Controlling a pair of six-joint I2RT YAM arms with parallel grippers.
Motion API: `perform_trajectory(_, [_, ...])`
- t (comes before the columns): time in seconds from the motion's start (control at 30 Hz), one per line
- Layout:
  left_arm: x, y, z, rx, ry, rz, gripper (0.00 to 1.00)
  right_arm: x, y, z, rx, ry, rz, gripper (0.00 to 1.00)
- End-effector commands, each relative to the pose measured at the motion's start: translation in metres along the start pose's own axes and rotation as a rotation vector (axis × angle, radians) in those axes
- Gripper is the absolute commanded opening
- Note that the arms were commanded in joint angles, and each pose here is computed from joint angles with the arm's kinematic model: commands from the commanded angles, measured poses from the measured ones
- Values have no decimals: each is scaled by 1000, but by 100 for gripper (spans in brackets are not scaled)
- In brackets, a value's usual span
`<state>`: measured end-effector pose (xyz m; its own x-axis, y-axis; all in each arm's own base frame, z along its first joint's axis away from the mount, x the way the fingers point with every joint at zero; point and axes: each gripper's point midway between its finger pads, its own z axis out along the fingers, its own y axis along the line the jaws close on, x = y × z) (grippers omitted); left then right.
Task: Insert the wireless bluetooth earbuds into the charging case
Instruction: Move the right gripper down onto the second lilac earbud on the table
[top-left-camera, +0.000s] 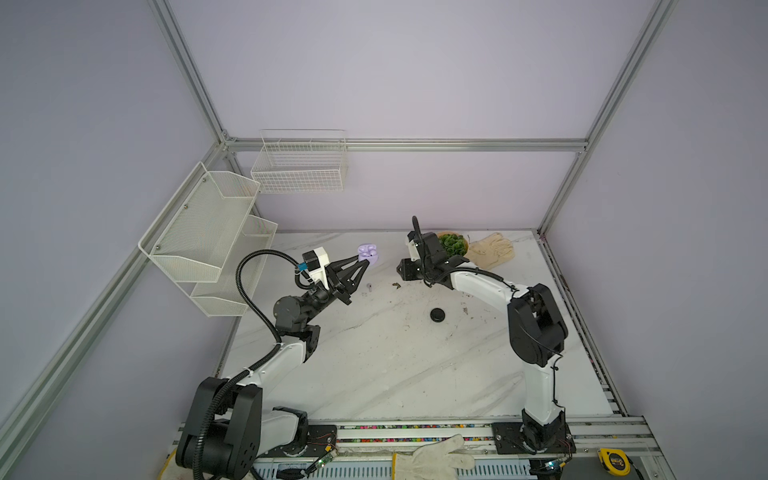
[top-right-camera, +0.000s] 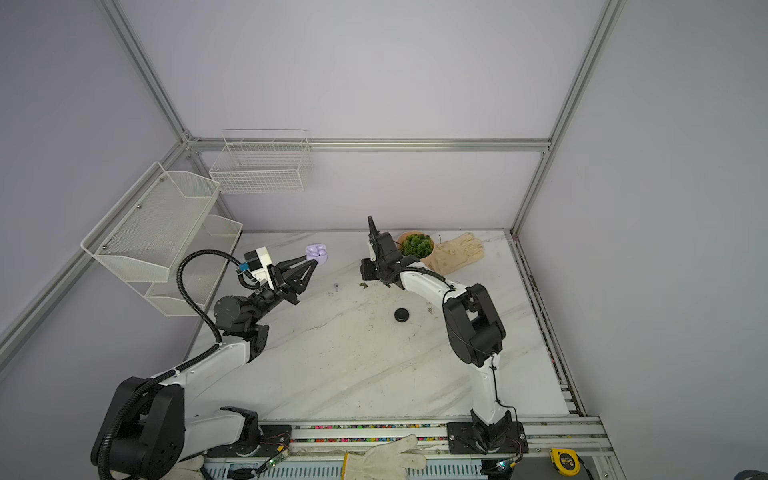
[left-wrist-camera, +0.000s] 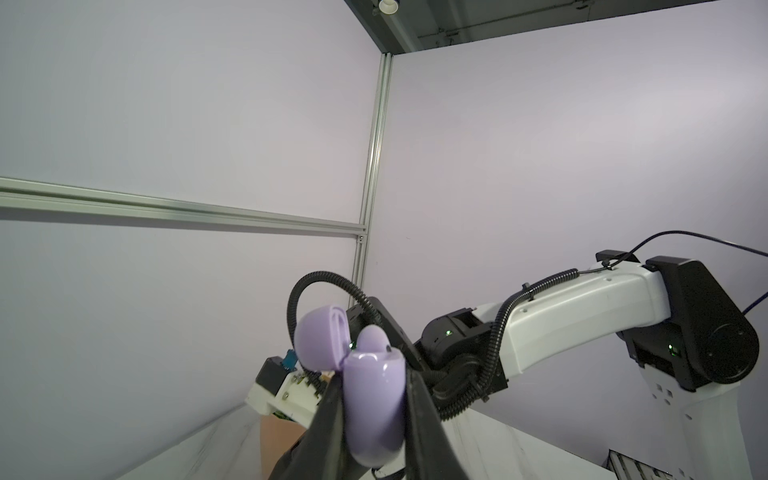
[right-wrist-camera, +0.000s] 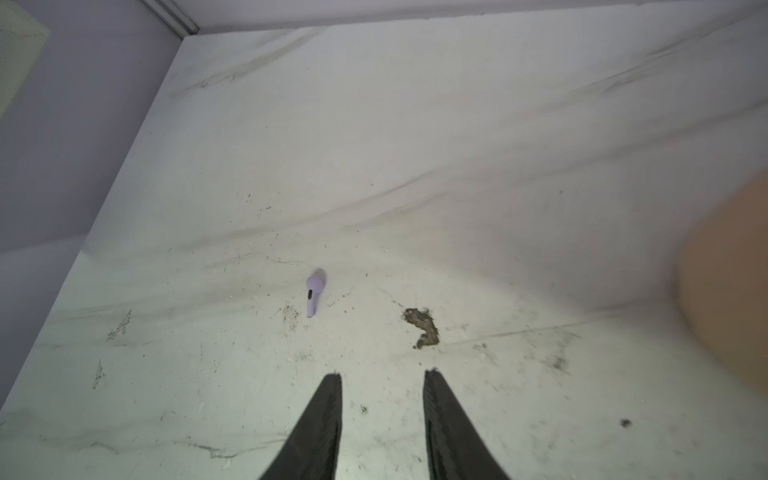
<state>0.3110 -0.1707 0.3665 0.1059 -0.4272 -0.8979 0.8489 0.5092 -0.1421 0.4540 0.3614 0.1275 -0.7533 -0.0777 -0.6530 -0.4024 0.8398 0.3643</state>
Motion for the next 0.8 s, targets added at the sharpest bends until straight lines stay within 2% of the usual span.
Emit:
perform_trajectory(0.0, [1, 2, -2, 0, 11, 11, 0, -14, 34, 19, -35, -50, -27, 38])
perform_trajectory(0.23, [5, 5, -3, -4, 17, -10, 0, 8, 53, 65, -46, 3, -91, 44])
perform_trajectory(0.77, [10, 7, -5, -9, 25, -27, 0, 29, 54, 108, 32, 57, -196, 46])
